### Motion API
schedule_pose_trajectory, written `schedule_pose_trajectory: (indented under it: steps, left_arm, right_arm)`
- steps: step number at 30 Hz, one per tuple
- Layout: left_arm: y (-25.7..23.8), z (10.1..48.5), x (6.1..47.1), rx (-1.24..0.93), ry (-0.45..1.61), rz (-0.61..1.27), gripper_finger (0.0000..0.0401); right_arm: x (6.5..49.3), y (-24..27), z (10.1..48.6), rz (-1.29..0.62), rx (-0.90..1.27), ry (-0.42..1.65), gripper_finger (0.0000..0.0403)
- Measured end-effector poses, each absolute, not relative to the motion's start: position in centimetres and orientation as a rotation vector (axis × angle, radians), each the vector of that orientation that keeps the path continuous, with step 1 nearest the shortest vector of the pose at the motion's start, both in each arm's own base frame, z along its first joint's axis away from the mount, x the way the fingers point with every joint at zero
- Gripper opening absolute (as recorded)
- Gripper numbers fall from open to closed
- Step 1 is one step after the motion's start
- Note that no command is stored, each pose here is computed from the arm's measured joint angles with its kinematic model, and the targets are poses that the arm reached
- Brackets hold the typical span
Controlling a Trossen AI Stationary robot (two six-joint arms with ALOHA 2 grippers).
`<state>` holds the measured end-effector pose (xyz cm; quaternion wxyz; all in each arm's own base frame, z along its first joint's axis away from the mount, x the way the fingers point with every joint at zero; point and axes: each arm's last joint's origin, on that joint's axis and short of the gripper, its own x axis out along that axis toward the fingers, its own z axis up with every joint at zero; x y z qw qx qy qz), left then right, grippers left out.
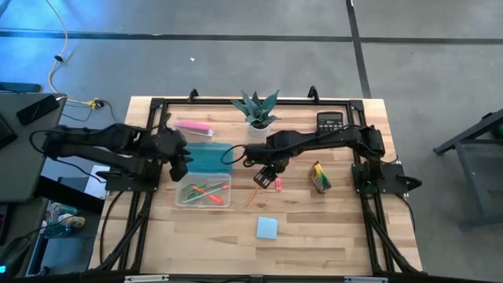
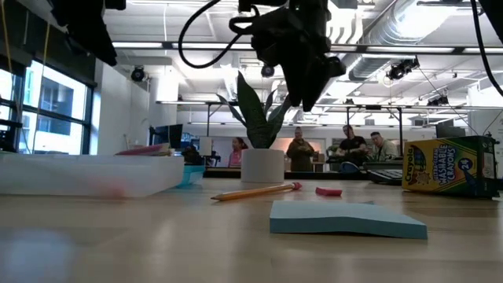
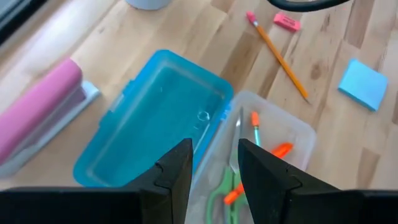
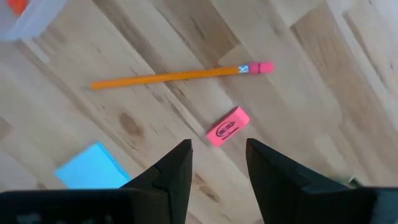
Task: Pack school essentials
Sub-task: Put the pink eraser into the blue supply box
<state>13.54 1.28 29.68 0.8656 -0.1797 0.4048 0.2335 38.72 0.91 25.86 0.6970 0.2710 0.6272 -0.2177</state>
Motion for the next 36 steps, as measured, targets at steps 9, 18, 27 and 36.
schedule_pose_trajectory:
  steps: [9,18,27,36]
  left_arm:
    - [1.8,30.1,12.8,-0.338,0.828,0.477,0.0117]
    - [1.8,30.1,12.7,-0.277,0.84,0.449,0.0117]
    - [1.8,30.1,12.7,-0.27,0.841,0.446,0.0117]
    - [1.8,30.1,12.8,-0.251,0.845,0.438,0.0117]
  right_arm:
    - [38.8,1.9,24.7,-0.653,0.725,1.341,0.0142]
    - [38.0,3.3,20.7,-0.809,0.854,1.306,0.0142]
    - [37.3,3.8,18.4,-0.909,0.923,1.262,0.0142]
    - [36.8,3.7,16.7,-0.949,0.972,1.243,0.0142]
